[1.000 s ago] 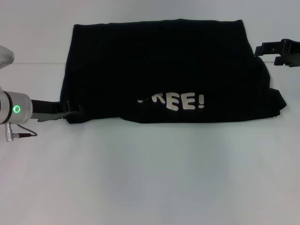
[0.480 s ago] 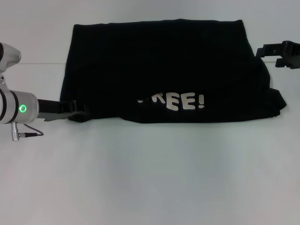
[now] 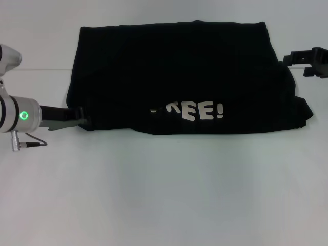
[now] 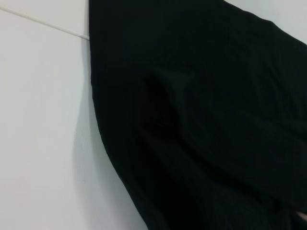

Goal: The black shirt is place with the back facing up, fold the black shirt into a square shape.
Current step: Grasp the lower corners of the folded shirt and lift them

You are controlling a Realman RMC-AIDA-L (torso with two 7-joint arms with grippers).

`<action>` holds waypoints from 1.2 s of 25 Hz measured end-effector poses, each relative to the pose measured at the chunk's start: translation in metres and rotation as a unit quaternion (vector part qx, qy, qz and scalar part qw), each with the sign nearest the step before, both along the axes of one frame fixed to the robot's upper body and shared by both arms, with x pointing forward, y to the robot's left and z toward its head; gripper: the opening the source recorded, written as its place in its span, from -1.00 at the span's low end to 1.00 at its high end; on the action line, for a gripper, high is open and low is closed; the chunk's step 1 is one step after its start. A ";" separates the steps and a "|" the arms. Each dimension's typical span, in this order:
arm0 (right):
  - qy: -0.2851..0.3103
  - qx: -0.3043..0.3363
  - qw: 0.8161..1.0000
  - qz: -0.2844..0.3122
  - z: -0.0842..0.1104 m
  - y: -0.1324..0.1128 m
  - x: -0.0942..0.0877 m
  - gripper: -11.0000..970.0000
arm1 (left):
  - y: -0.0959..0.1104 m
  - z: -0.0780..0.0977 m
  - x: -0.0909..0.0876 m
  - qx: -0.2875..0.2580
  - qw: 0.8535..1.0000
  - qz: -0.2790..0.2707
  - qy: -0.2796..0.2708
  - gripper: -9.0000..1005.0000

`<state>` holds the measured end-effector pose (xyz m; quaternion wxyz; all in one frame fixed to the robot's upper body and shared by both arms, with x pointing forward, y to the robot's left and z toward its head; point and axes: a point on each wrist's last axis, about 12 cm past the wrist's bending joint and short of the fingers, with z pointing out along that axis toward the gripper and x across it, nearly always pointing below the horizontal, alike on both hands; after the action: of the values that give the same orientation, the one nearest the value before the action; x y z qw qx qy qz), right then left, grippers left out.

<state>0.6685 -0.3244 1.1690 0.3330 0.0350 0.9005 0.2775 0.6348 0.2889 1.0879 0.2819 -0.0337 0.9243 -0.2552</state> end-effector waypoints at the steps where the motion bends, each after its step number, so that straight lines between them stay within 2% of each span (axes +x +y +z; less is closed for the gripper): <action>1: 0.005 -0.003 1.000 0.004 0.000 -0.002 -0.002 0.71 | 0.001 0.001 0.001 -0.001 1.000 0.000 -0.001 -0.95; 6: 0.054 -0.034 0.998 0.028 -0.009 -0.014 -0.016 0.71 | 0.005 0.014 0.006 -0.005 1.000 0.008 -0.009 -0.97; 11: 0.083 -0.066 0.994 0.028 -0.023 -0.026 -0.028 0.71 | 0.003 0.017 0.009 -0.003 1.000 0.008 -0.016 -0.98; 18: 0.048 -0.093 0.994 0.016 -0.038 -0.024 -0.027 0.71 | -0.002 0.019 0.011 -0.006 1.000 0.005 -0.018 -0.98; 24: 0.018 -0.110 0.994 0.013 -0.052 -0.009 -0.024 0.71 | -0.003 0.019 0.012 -0.009 1.000 0.006 -0.017 -0.98; 30: 0.014 -0.122 0.992 0.018 -0.064 0.004 -0.021 0.71 | -0.002 0.019 0.011 -0.010 1.000 0.010 -0.016 -0.98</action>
<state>0.6471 -0.3201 1.1055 0.3170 -0.0182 0.9327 0.1712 0.6460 0.2867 1.1065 0.2986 -0.0418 0.9167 -0.2622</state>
